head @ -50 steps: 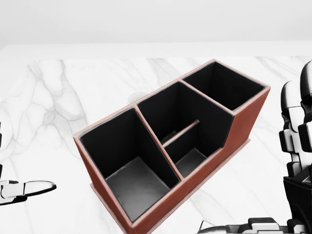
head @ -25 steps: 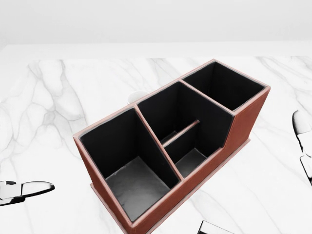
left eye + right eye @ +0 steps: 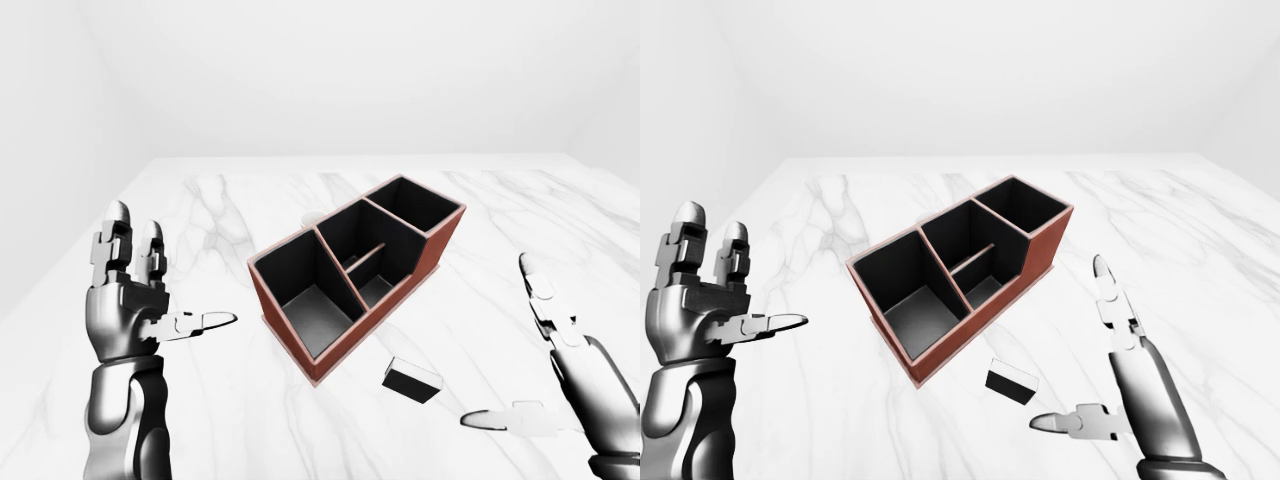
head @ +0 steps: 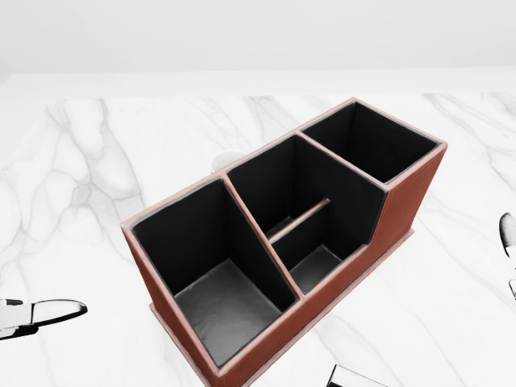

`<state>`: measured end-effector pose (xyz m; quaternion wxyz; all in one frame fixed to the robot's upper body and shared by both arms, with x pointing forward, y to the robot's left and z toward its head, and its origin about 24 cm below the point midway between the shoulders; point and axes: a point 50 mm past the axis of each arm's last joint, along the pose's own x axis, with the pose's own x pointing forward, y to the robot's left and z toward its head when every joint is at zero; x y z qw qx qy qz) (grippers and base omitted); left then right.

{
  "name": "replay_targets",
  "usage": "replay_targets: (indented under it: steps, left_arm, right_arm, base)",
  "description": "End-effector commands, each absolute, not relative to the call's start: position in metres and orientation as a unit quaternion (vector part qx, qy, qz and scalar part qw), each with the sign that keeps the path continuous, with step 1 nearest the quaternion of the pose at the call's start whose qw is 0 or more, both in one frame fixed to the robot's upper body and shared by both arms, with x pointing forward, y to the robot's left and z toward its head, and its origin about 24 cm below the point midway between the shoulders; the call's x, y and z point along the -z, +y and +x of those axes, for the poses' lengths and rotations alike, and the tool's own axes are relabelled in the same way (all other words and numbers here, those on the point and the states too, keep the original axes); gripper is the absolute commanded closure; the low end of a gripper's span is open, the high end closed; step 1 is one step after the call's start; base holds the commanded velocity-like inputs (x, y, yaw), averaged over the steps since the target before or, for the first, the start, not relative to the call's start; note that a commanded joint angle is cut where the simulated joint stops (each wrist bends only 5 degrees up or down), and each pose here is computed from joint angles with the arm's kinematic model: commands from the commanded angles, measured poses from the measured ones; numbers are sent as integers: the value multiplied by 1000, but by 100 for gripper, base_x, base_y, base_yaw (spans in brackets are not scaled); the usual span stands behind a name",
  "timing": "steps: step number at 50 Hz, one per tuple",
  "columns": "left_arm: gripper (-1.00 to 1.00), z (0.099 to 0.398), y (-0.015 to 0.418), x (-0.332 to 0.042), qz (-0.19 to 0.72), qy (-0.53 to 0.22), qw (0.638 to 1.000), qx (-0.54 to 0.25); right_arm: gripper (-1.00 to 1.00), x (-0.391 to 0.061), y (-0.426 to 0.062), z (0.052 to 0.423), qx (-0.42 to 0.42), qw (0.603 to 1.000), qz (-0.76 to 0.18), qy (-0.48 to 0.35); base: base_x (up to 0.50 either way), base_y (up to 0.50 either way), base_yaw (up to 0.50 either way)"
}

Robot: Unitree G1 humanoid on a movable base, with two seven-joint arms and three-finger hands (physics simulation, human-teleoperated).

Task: Pick up the book and place it in the left compartment of the caddy.

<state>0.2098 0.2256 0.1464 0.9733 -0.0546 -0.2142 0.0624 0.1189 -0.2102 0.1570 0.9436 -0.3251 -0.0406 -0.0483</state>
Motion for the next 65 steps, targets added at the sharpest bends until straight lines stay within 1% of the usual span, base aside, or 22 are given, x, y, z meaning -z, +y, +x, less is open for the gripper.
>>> replay_targets:
  steps: [1, 11, 30, 53, 65]
  left_arm:
    - [-100, 210, 226, -146, -55, -214, 973, -63]
    - [-100, 210, 226, -145, -55, -212, 974, -63]
    - [-100, 209, 225, -145, -54, -212, 974, -63]
    - [-100, 210, 224, -145, -54, -210, 974, -61]
    - [-100, 210, 226, -145, -55, -211, 974, -64]
  right_arm:
    - [-100, -143, -213, 120, 45, 948, -316, -3]
    - [-100, -124, -217, 120, 39, 953, -297, 43]
    - [-100, -100, -224, 126, 20, 958, -273, 84]
    - [-100, -84, -229, 135, -3, 959, -265, 104]
    - [-100, -76, -226, 145, -34, 958, -264, 109]
  base:
    - [0, 0, 0]
    - [0, 0, 0]
    - [0, 0, 0]
    - [0, 0, 0]
    - [0, 0, 0]
